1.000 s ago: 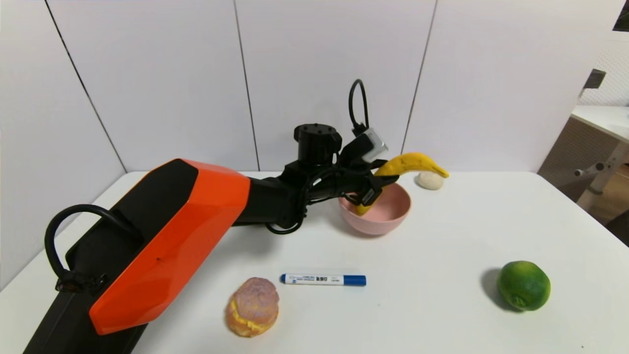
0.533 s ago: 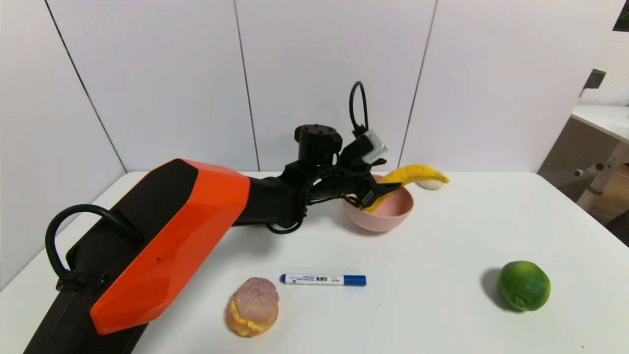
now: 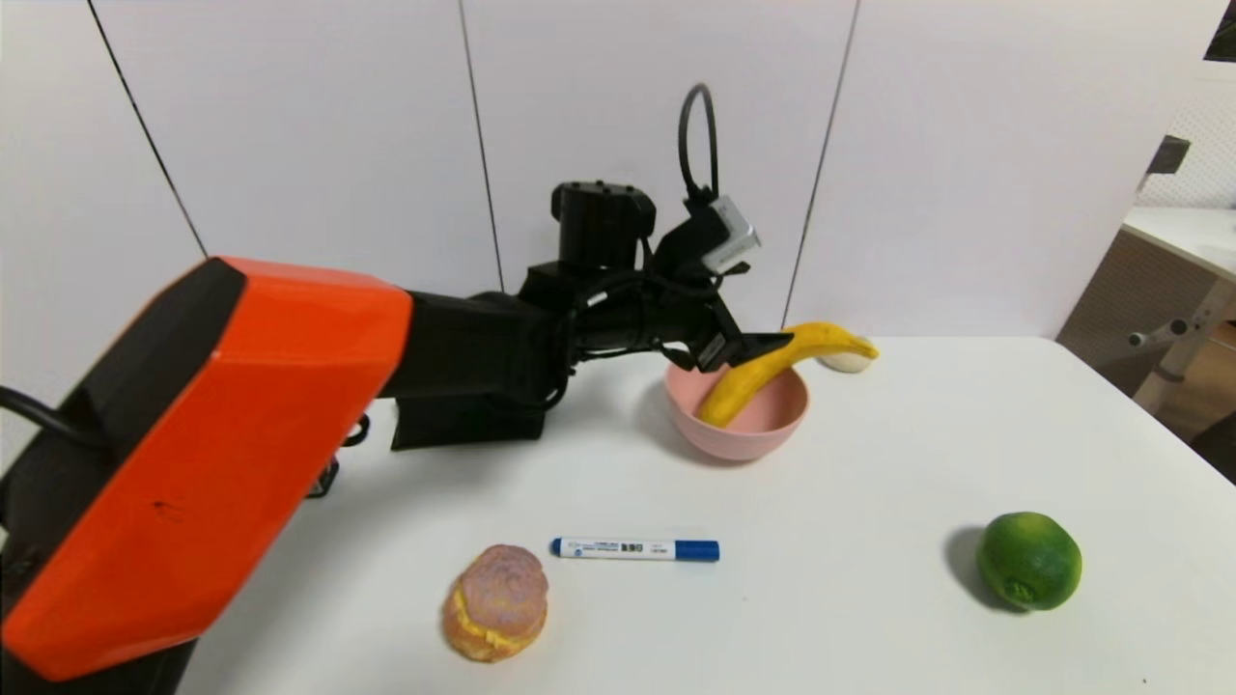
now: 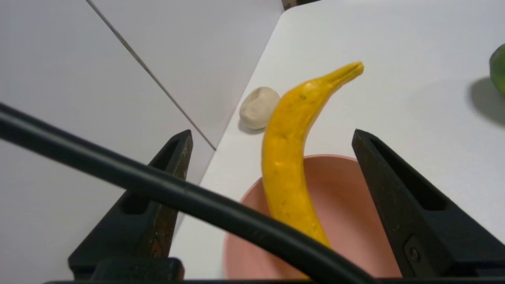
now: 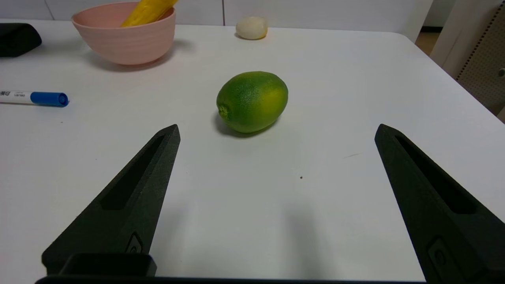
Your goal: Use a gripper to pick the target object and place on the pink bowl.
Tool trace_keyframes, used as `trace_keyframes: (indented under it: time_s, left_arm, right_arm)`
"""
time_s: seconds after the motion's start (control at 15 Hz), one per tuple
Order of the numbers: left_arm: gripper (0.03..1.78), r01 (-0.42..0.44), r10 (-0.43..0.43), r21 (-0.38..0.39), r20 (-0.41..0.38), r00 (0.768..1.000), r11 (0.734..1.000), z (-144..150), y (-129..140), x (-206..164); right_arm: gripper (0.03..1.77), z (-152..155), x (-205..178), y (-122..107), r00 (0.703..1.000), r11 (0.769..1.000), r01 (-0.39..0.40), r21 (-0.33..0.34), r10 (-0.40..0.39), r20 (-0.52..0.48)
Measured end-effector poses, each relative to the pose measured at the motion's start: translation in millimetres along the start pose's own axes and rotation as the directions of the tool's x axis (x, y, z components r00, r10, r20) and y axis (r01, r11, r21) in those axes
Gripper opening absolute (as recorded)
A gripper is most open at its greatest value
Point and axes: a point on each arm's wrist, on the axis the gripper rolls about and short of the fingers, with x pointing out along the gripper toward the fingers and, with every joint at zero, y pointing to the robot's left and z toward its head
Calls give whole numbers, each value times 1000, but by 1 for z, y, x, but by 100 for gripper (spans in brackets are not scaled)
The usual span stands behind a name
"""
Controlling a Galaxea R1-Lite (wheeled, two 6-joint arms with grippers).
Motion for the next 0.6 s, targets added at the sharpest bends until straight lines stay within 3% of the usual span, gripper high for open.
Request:
trace_keyframes:
  time_s: [0.33, 0.47, 0.6]
  left_arm:
    - [158, -55, 58, 35, -113, 992, 998, 82, 13, -94]
    - [161, -111, 113, 21, -188, 976, 994, 101, 3, -145]
    - [163, -195, 184, -13, -277, 943, 981, 108, -18, -199]
  right_arm:
    - [171, 0, 0, 0, 1000, 1000, 0, 0, 0, 0]
    - [171, 0, 0, 0, 1000, 1000, 0, 0, 0, 0]
    - [171, 0, 0, 0, 1000, 1000, 0, 0, 0, 0]
